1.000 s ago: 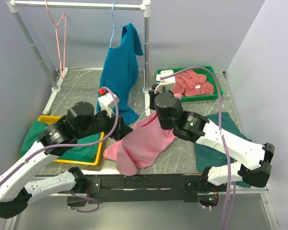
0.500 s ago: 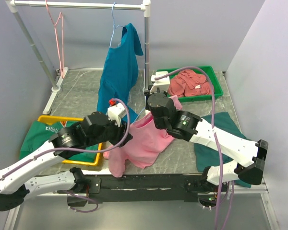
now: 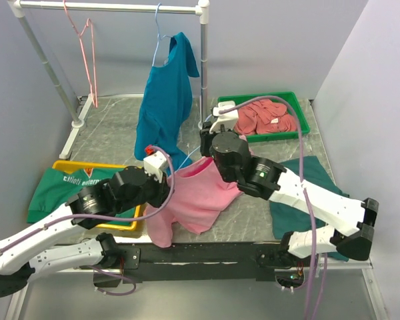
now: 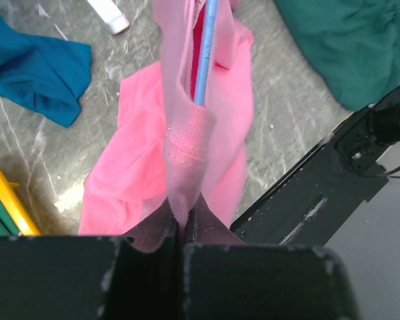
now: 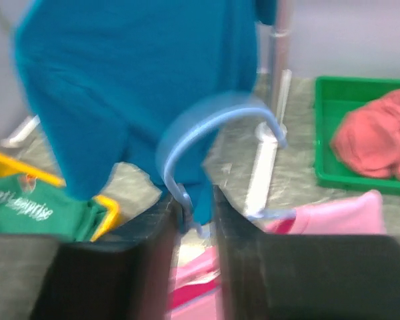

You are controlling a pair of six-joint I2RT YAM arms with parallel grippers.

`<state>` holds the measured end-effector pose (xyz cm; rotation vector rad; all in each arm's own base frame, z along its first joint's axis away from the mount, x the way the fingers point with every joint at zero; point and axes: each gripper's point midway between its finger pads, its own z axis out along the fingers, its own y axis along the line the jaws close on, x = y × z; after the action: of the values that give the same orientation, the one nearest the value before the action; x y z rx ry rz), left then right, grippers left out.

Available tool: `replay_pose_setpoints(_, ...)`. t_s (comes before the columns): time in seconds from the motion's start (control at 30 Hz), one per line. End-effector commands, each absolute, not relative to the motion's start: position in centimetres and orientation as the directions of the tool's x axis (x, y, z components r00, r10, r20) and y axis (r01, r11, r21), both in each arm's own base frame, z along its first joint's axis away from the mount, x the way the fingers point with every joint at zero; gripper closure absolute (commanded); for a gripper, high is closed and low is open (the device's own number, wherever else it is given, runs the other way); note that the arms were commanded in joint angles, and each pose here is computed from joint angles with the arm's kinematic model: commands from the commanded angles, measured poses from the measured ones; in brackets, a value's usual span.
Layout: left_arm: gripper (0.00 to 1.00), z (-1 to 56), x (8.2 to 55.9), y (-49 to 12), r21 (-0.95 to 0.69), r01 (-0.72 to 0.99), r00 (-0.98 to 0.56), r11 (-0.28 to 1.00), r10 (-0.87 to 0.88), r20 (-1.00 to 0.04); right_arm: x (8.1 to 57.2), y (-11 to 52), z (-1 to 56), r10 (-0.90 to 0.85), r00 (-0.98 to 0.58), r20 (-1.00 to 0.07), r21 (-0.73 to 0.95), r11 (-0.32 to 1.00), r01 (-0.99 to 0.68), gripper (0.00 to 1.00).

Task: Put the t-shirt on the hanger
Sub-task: Place the hanger at the clothesline.

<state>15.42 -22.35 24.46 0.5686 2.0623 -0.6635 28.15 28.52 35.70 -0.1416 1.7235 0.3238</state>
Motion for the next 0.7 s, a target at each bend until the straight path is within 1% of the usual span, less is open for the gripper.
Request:
replay_pose_setpoints(0.0, 0.99, 28.5, 15.5, -22.2, -0.278, 0.637, -0.439, 0.719, 0.042, -0.897, 26.3, 29.5, 38.7, 0.163, -0.163, -0.973, 0.217, 0.887, -0.408, 0.54)
replay_pose_setpoints(0.03, 0.99, 28.4, 15.3, -22.2, -0.276, 0.642, -0.443, 0.715, 0.052, -0.895, 26.1, 29.6, 39.0, 0.163, -0.159, -0.974, 0.217, 0.88, -0.424, 0.41)
replay_pose_setpoints(0.1, 0.99, 27.7, 14.7, -21.7, -0.268, 0.643, -0.464, 0.718, 0.086, -0.882, 25.5, 30.0, 39.9, 0.173, -0.155, -0.973, 0.227, 0.854, -0.469, 0.31)
replay_pose_setpoints(0.13, 0.99, 27.3, 14.6, -21.5, -0.268, 0.639, -0.474, 0.721, 0.095, -0.875, 25.3, 30.0, 40.4, 0.178, -0.148, -0.973, 0.229, 0.846, -0.482, 0.25)
replay_pose_setpoints(0.23, 0.99, 26.3, 13.8, -21.3, -0.292, 0.642, -0.506, 0.709, 0.106, -0.856, 24.7, 30.2, 42.6, 0.206, -0.121, -0.971, 0.239, 0.815, -0.528, 0.18)
replay_pose_setpoints(0.33, 0.99, 26.5, 12.7, -21.3, -0.331, 0.651, -0.532, 0.683, 0.1, -0.841, 24.6, 30.9, 45.2, 0.245, -0.092, -0.965, 0.252, 0.778, -0.575, 0.16)
replay_pose_setpoints(0.37, 0.99, 26.5, 12.6, -21.1, -0.343, 0.638, -0.544, 0.689, 0.088, -0.834, 24.5, 30.9, 46.9, 0.272, -0.077, -0.959, 0.263, 0.764, -0.59, 0.16)
replay_pose_setpoints(0.43, 0.99, 26.3, 12.6, -20.7, -0.357, 0.607, -0.568, 0.71, 0.074, -0.82, 25.0, 32.3, 47.6, 0.269, -0.075, -0.96, 0.257, 0.744, -0.617, 0.16)
replay_pose_setpoints(0.47, 0.99, 26.2, 12.5, -20.6, -0.366, 0.598, -0.58, 0.713, 0.069, -0.812, 25.0, 32.5, 49.6, 0.299, -0.057, -0.953, 0.267, 0.73, -0.629, 0.16)
replay_pose_setpoints(0.53, 0.99, 25.8, 12.2, -20.8, -0.393, 0.584, -0.605, 0.71, 0.058, -0.794, 26.4, 34.6, 49.3, 0.279, -0.073, -0.957, 0.259, 0.717, -0.647, 0.16)
replay_pose_setpoints(0.57, 0.99, 25.5, 12.0, -20.9, -0.425, 0.561, -0.631, 0.711, 0.034, -0.775, 26.5, 34.9, 51.3, 0.309, -0.058, -0.949, 0.269, 0.701, -0.66, 0.16)
replay_pose_setpoints(0.6, 0.99, 24.8, 11.9, -20.7, -0.438, 0.543, -0.648, 0.716, 0.026, -0.761, 27.7, 36.8, 49.6, 0.271, -0.098, -0.958, 0.266, 0.701, -0.661, 0.15)
replay_pose_setpoints(0.63, 0.99, 24.5, 11.7, -20.8, -0.473, 0.507, -0.676, 0.72, -0.008, -0.737, 28.6, 37.3, 49.5, 0.266, -0.109, -0.958, 0.27, 0.703, -0.658, 0.15)
replay_pose_setpoints(0.67, 0.99, 24.1, 11.7, -20.7, -0.49, 0.489, -0.688, 0.722, -0.027, -0.725, 28.7, 37.7, 51.2, 0.291, -0.102, -0.951, 0.28, 0.679, -0.679, 0.15)
